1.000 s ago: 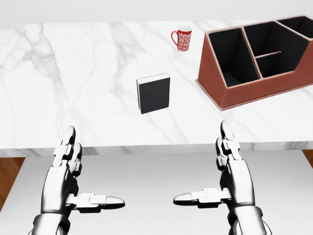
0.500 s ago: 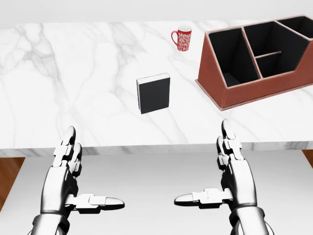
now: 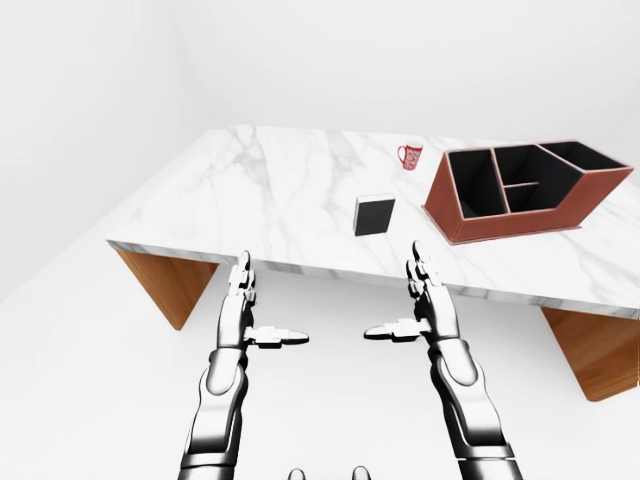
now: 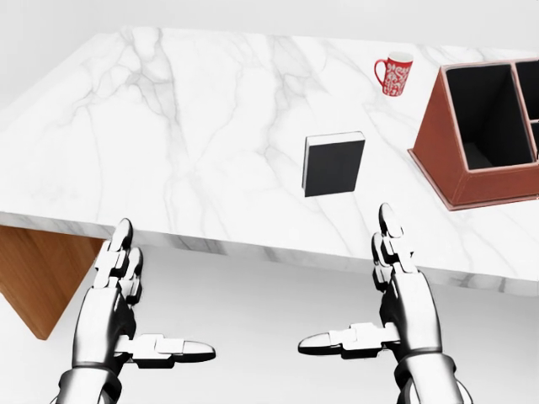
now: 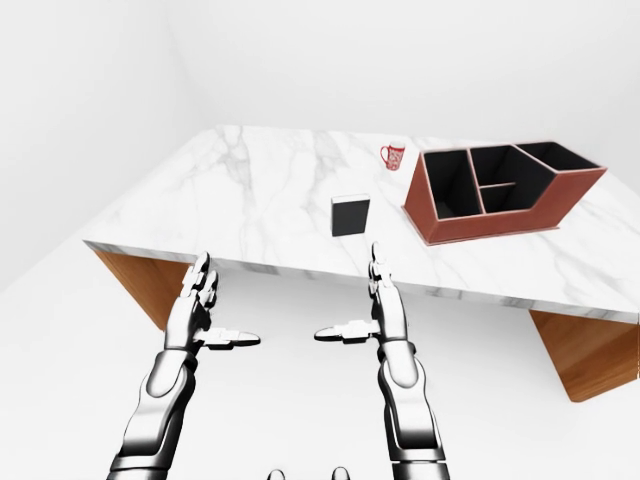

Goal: Pick up the book and place it in the right compartment of the caddy.

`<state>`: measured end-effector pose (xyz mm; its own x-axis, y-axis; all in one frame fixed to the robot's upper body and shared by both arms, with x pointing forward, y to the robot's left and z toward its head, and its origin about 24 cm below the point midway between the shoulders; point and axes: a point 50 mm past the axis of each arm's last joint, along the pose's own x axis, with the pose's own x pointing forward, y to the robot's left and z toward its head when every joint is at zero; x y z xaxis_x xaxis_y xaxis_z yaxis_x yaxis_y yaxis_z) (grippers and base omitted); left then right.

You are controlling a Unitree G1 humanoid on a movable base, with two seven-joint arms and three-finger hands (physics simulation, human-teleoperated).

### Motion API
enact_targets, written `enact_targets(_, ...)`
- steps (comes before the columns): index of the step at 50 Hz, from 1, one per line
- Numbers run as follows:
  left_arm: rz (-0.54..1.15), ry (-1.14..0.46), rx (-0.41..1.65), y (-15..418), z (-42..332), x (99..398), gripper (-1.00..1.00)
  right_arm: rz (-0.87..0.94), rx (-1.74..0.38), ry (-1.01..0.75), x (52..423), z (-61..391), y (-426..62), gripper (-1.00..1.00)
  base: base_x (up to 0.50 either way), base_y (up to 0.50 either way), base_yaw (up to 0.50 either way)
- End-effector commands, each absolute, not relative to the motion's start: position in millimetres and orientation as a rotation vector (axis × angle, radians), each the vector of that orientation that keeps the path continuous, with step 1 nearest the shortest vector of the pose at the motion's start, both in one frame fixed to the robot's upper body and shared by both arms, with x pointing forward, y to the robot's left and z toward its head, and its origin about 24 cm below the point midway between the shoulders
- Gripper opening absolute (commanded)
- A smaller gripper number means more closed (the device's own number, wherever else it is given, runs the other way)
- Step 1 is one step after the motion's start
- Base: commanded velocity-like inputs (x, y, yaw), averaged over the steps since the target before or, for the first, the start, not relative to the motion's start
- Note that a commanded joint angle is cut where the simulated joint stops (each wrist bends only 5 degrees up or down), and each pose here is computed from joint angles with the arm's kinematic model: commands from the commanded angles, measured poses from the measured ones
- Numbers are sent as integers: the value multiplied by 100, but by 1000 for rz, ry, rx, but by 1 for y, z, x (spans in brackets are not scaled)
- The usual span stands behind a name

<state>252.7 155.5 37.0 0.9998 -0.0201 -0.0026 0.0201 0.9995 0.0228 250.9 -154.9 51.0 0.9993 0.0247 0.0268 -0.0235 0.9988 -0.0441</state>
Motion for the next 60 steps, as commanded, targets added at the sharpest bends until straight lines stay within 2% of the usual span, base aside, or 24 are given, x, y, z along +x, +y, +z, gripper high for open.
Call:
enact_targets(1, -22, 3, 24, 155, 38, 253, 100, 27, -47, -27, 250, 54, -154, 100, 0, 0, 37)
enact_targets(12, -24, 4, 25, 155, 39, 252, 100, 38, -47, -18, 250, 52, -153, 100, 0, 0, 37)
enact_targets(20, -25, 5, 25, 155, 36, 252, 100, 44, -28, -12, 251, 38, -154, 100, 0, 0, 2)
enact_targets(23, -25, 5, 24, 155, 37, 253, 100, 54, -25, -10, 251, 50, -152, 100, 2, -7, 0)
enact_targets(60, -26, 5, 25, 155, 38, 253, 100, 48, -33, -14, 252, 36, -152, 100, 12, -37, 0)
